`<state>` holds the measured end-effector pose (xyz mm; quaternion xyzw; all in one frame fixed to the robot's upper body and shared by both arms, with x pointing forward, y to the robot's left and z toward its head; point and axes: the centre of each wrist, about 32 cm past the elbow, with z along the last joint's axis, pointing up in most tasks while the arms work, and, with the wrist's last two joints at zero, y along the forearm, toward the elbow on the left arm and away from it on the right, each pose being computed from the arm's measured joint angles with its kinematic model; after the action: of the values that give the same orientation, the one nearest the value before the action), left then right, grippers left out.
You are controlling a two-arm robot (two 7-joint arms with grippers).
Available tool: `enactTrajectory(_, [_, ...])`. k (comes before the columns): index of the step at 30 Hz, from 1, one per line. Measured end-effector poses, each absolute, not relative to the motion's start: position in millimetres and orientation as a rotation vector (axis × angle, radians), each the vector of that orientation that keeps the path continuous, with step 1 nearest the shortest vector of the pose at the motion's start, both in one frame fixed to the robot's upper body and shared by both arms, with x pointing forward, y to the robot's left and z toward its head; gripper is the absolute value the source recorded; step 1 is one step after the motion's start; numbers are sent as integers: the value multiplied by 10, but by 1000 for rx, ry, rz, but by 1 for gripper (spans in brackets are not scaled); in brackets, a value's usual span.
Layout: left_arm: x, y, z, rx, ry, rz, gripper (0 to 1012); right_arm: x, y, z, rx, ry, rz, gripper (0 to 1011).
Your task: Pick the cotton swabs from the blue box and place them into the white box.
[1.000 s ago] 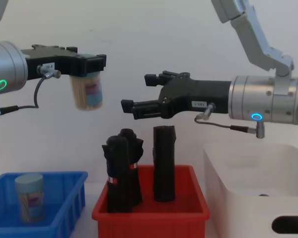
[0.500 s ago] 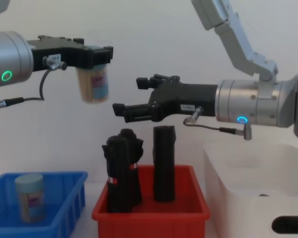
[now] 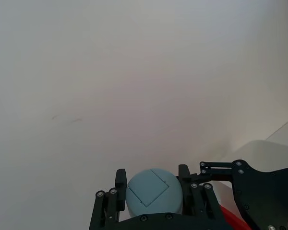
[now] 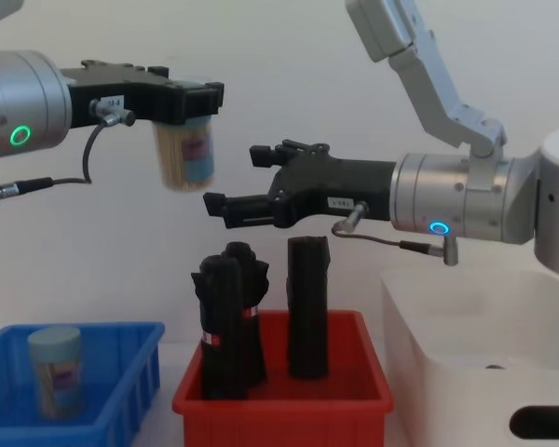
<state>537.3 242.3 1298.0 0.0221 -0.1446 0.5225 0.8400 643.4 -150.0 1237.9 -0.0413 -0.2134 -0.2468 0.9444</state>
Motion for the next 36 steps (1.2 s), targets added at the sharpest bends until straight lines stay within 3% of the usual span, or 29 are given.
enactTrajectory(36, [5405,2261,12953,50,-295,1044,668,6519,-1360,12374,-44,-388,-507,1002])
